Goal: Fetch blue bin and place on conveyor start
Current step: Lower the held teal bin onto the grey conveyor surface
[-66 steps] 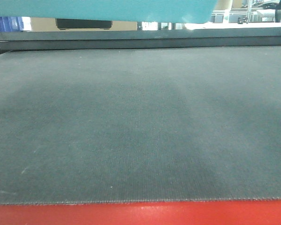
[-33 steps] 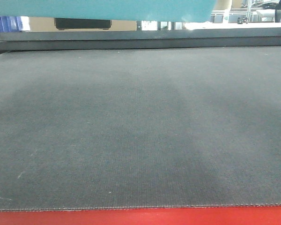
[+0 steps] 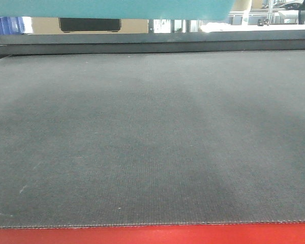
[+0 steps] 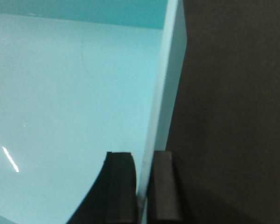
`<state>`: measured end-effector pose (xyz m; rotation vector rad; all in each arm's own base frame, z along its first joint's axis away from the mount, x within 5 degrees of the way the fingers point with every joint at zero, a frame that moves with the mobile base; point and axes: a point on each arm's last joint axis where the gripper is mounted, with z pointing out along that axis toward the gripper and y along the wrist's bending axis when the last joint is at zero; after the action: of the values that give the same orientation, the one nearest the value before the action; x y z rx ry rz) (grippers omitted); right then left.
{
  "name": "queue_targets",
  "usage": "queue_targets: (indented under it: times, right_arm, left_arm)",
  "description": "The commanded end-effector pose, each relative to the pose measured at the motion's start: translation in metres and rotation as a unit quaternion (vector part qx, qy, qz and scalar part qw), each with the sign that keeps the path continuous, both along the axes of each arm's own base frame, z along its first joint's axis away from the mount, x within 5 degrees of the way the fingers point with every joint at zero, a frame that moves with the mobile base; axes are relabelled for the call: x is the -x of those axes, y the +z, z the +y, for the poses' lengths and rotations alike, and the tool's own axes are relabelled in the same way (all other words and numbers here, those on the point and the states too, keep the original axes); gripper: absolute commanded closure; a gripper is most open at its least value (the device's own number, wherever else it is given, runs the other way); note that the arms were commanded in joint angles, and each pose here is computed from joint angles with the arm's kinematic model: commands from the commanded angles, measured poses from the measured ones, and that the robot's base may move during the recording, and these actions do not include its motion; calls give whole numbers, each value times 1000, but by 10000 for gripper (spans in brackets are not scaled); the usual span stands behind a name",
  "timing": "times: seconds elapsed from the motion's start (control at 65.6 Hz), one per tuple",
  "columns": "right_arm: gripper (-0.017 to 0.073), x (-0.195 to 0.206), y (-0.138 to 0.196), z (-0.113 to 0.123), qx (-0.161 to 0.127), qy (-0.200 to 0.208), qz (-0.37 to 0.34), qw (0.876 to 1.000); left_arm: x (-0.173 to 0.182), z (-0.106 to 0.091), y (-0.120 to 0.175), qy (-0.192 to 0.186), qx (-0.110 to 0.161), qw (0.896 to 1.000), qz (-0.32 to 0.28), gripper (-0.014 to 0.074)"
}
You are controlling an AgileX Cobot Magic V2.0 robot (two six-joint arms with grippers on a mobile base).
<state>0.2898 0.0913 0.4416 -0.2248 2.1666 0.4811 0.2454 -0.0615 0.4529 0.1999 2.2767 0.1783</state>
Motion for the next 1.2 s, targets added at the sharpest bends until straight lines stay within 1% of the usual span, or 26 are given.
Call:
queue_targets:
  times: [0.0,0.259,0.305,0.366,0.458,0.549,0.61,0.702,0.778,0.839,0.991,1.083,1.19]
  right_arm:
    - [711,0,10,-16,49,-29,-56,997]
    - [711,-1,13,-16,44,-31,-67,996]
    - [711,1,13,-16,48,-27,-56,997]
    - [711,5,14,-16,54,-20,-36,998]
    - [711,9,11,-18,75,-14,-8,997]
    - [711,11,8,-24,93,-21,16,995]
    - [711,8,4,-30,94,-36,31,994]
    - [711,3,-4,-37,96,-49,49,993]
    - [711,-4,-21,-40,100,-54,73,991]
    - [711,-10,-38,-40,105,-53,98,988]
    - [711,-27,-89,-38,113,-54,147,981]
    - [711,-35,-108,-37,114,-57,157,979]
    - [711,-46,-123,-36,115,-59,164,978]
  left_arm:
    - [4,23,7,50,-89,995,-9,705]
    - [3,22,8,45,-88,995,-18,705]
    - [2,20,9,38,-80,996,-26,705]
    - [0,15,8,23,-54,998,-30,705]
    - [-4,3,6,-8,7,999,-32,705]
    - [-12,-11,0,-34,64,997,-25,705]
    - [-21,-18,-8,-41,82,996,-10,705]
    - [-37,-24,-23,-40,78,996,17,705]
    - [-50,-29,-38,-39,73,996,40,705]
    - [-60,-33,-49,-37,69,995,57,705]
    - [-83,-45,-81,-37,75,991,107,705]
    - [-94,-49,-98,-35,72,988,129,705]
    - [-104,-53,-116,-34,69,986,149,705]
